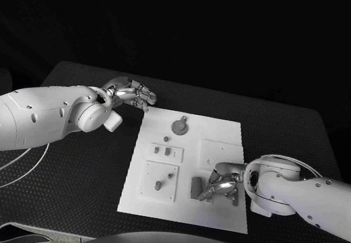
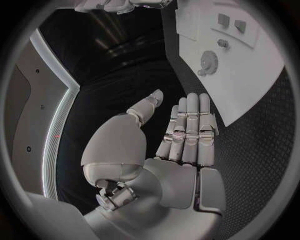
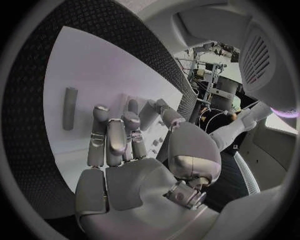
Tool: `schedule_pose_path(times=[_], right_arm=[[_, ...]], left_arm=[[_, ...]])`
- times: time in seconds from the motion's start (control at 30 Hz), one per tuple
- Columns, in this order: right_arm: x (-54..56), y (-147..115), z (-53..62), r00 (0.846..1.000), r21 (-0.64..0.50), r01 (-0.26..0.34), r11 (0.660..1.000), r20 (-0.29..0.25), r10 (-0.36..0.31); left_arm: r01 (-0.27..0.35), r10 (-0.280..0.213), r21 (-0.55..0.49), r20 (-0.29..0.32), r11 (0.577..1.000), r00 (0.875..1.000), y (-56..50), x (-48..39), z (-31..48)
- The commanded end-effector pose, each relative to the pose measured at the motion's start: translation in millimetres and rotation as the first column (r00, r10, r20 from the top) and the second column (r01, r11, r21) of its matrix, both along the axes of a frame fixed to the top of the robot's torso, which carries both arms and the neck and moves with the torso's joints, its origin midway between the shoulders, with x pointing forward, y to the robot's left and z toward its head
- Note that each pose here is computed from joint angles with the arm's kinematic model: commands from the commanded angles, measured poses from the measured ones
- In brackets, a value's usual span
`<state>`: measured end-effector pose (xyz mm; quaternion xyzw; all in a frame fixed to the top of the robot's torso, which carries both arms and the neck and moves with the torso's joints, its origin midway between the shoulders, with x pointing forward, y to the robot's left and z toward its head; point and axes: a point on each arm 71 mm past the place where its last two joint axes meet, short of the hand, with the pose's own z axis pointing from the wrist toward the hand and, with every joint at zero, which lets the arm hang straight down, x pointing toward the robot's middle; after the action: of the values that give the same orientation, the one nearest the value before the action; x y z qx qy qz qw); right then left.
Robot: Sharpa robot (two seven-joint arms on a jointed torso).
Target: Assemble the parts on the task board
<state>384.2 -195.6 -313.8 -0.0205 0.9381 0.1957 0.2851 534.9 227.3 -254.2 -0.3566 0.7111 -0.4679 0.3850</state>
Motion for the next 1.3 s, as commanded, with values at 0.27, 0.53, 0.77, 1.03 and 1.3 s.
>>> schedule_pose_path(times=[0.27,0.53,0.77,1.03,1.3], right_arm=[[5.0,2,-3.9,0.999,-0.037,0.04,0.999,0.034,-0.039],[4.5,3,-7.1,0.999,-0.066,0.014,0.998,0.039,-0.011],[4.5,6,-9.5,0.999,-0.088,-0.008,0.996,0.035,0.011],[1.7,8,-14.4,0.999,-0.08,-0.007,0.997,0.033,0.01],[-0.2,9,-13.4,1.0,-0.039,0.006,0.999,0.014,-0.005]], left_arm=[[0.017,-0.017,-0.014,-0.005,1.0,1.0,-2.5,-0.7,0.7],[0.018,-0.018,-0.014,-0.007,1.0,1.0,-2.6,-0.8,0.6],[0.018,-0.018,-0.013,-0.01,1.0,1.0,-2.2,-1.0,0.4],[0.017,-0.017,-0.012,-0.012,1.0,1.0,-1.5,-0.9,0.2],[0.018,-0.018,-0.012,-0.012,1.0,1.0,-2.2,-0.8,0.2]])
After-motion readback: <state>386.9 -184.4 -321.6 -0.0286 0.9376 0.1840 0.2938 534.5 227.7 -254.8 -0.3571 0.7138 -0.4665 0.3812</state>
